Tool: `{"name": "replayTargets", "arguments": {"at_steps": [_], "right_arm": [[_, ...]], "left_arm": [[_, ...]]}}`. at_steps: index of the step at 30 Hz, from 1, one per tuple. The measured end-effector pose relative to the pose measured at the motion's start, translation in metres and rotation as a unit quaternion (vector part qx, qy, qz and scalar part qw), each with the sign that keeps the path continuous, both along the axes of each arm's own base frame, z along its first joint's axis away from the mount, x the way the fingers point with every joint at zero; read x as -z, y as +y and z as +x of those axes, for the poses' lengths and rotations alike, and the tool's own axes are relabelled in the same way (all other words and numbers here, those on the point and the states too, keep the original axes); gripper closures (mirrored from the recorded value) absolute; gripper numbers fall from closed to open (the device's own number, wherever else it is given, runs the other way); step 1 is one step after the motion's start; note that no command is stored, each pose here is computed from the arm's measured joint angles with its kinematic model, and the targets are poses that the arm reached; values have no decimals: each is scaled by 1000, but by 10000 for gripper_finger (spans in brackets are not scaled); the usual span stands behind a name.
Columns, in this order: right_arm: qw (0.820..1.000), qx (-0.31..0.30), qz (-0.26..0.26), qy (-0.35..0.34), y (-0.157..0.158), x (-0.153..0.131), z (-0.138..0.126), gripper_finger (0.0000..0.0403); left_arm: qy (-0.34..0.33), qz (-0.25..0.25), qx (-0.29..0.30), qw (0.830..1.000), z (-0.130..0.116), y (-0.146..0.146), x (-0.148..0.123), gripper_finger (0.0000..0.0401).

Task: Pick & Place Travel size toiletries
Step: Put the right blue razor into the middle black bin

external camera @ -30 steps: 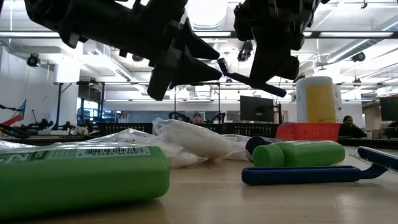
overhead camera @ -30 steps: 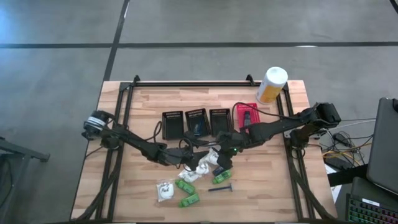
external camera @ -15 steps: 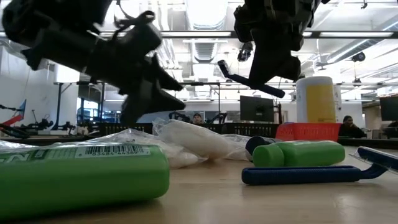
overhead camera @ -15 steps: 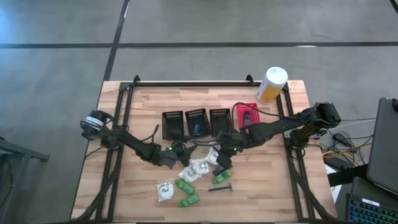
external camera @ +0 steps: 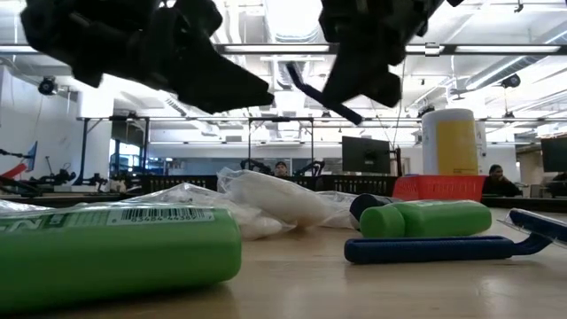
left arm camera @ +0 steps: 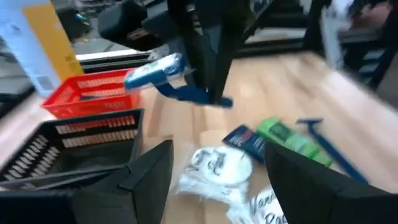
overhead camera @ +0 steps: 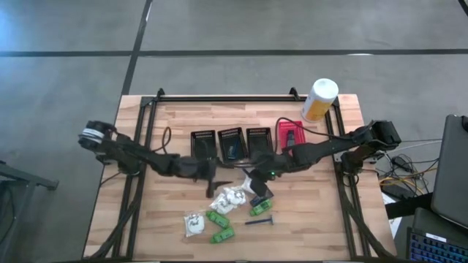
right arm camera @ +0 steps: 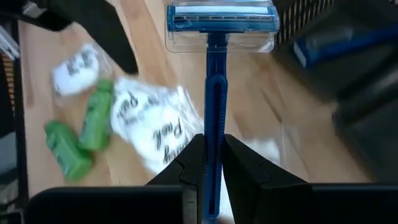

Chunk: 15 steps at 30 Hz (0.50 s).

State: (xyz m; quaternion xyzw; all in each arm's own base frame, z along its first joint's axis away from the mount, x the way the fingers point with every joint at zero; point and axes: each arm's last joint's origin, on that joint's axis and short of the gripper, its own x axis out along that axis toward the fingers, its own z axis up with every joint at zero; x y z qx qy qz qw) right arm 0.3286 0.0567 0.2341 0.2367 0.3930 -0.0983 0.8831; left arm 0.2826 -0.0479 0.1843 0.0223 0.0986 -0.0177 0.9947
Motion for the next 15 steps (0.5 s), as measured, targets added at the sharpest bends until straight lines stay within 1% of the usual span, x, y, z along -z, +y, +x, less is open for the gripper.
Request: {"name": "replayTargets", "arguments": {"at_steps": [2, 5, 8, 15], "right_arm": [[1000, -5, -11, -19, 0, -2, 3, 364], [998, -1, -38, -50, -1, -6, 6, 364], [994, 10, -66, -83, -2, -11, 11, 364], [983, 4, -103, -153, 0, -23, 18, 364]], "left_arm": [[-7, -18, 1, 1000, 1, 6, -2, 146], [-19, -32, 6, 999, 2, 10, -4, 146], [-32, -35, 14, 999, 3, 9, -7, 146], [-56, -34, 13, 998, 3, 10, -11, 146]]}}
